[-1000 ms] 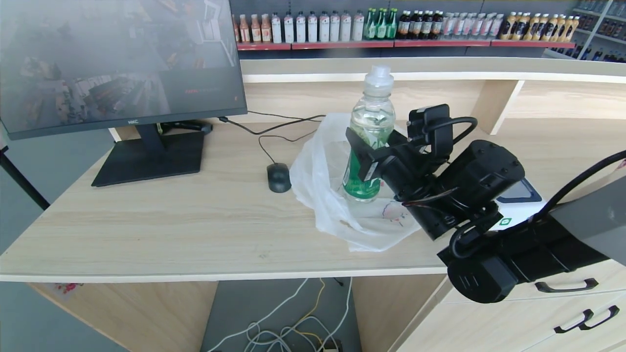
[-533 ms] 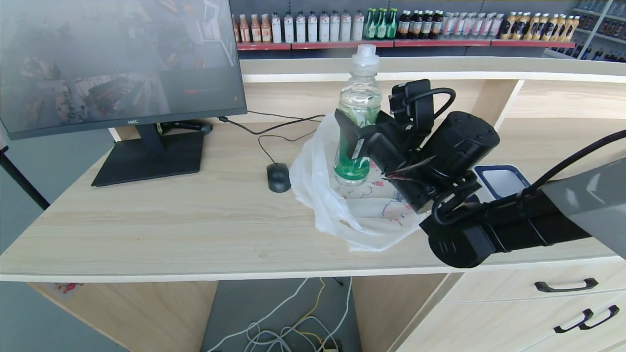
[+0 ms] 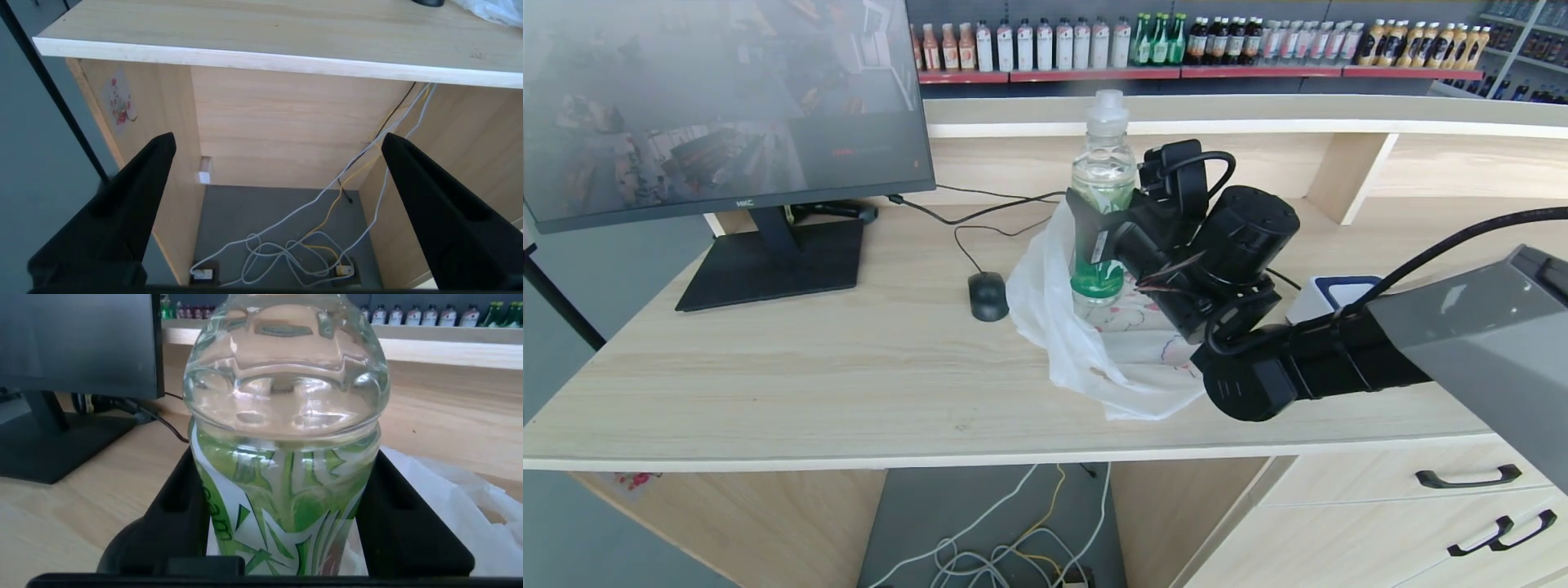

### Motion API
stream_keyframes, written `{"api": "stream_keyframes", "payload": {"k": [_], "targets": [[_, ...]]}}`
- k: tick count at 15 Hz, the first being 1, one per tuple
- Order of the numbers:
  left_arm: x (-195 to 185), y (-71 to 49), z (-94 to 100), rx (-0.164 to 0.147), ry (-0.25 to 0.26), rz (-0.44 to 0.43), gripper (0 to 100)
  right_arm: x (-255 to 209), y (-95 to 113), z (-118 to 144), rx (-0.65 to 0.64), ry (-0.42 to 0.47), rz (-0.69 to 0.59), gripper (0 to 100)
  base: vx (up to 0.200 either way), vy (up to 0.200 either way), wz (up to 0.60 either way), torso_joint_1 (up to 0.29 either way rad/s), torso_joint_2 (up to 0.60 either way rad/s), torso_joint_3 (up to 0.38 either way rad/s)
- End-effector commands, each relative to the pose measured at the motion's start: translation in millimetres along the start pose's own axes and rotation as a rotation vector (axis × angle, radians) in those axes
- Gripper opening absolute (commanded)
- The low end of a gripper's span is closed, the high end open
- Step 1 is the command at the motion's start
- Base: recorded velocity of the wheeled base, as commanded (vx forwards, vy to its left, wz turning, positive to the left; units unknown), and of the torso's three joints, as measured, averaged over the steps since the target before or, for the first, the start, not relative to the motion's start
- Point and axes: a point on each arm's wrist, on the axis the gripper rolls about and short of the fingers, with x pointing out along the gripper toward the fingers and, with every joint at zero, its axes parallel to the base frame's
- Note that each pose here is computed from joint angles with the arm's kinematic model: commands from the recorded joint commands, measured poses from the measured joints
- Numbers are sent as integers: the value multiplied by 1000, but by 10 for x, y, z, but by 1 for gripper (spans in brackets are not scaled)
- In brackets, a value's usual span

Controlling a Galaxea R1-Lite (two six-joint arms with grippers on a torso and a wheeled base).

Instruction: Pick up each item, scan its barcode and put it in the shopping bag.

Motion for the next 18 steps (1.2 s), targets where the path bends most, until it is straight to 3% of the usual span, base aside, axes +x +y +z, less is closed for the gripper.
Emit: {"api": "stream_keyframes", "payload": {"k": [1, 4, 18], "targets": [[0, 0, 0, 0, 0, -1, 100, 6, -1, -86, -1, 15, 0, 0, 0, 0, 0, 0, 0, 0], [0, 0, 0, 0, 0, 1, 100, 56, -102, -164, -8, 11, -10, 0, 0, 0, 0, 0, 0, 0], [0, 0, 0, 0, 0, 1, 100, 79, -76, -431, -10, 36, -3, 0, 0, 0, 0, 0, 0, 0]]}}
